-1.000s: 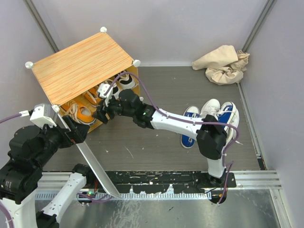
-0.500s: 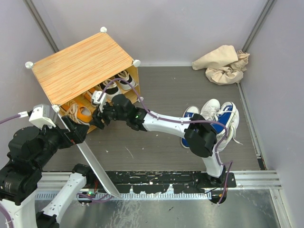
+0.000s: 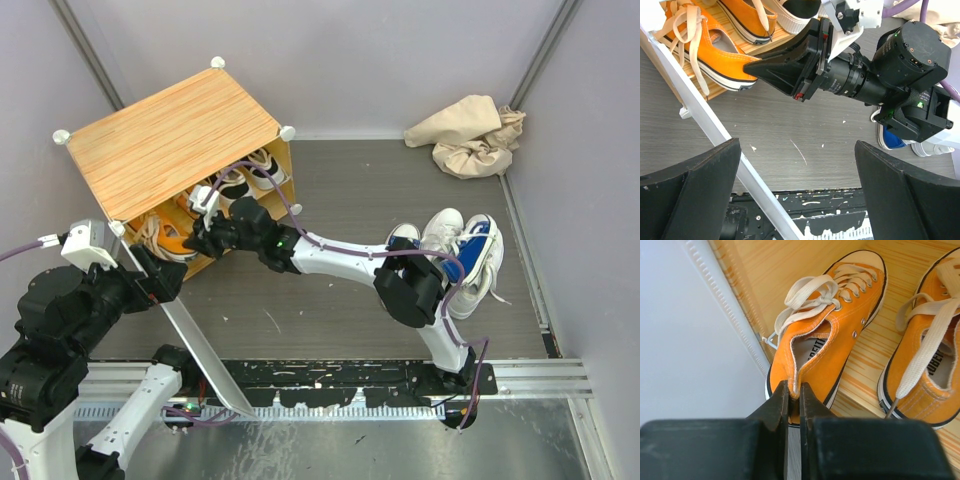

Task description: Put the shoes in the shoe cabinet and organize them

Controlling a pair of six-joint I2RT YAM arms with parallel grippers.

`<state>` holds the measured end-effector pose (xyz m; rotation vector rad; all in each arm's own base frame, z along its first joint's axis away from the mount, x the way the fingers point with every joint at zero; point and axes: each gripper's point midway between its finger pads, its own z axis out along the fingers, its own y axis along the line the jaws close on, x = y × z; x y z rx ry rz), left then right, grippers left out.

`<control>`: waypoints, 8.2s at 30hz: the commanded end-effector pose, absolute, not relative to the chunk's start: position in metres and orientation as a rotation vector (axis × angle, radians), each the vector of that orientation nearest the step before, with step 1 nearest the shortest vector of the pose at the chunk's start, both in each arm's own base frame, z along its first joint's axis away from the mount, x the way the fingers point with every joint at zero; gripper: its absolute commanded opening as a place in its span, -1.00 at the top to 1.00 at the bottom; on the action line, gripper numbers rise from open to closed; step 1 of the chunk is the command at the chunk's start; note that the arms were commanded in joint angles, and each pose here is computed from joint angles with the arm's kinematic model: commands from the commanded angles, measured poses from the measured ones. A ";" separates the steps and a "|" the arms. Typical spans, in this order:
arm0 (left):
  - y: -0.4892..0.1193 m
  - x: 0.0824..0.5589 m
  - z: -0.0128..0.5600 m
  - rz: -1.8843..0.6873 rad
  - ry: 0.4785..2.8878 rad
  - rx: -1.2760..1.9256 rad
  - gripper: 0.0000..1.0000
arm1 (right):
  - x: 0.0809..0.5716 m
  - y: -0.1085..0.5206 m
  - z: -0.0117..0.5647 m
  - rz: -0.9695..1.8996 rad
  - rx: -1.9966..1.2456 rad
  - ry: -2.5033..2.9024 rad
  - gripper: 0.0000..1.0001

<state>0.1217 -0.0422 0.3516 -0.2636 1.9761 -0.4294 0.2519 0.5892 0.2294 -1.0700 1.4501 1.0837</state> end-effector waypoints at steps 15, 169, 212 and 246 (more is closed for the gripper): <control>-0.044 0.115 0.356 -0.457 1.975 -0.261 -0.96 | 0.305 0.614 0.308 1.006 -0.780 1.315 0.97; -0.111 0.080 0.375 -0.893 1.707 0.237 -0.96 | 0.212 0.000 0.135 -0.635 0.350 2.670 -0.01; -0.120 0.132 0.357 -0.822 1.862 0.099 -0.96 | 0.232 0.251 0.107 0.077 -0.636 2.321 -0.16; -0.117 0.149 0.350 -0.754 1.934 0.044 -0.96 | 0.242 0.324 0.080 0.369 -0.865 2.396 -0.17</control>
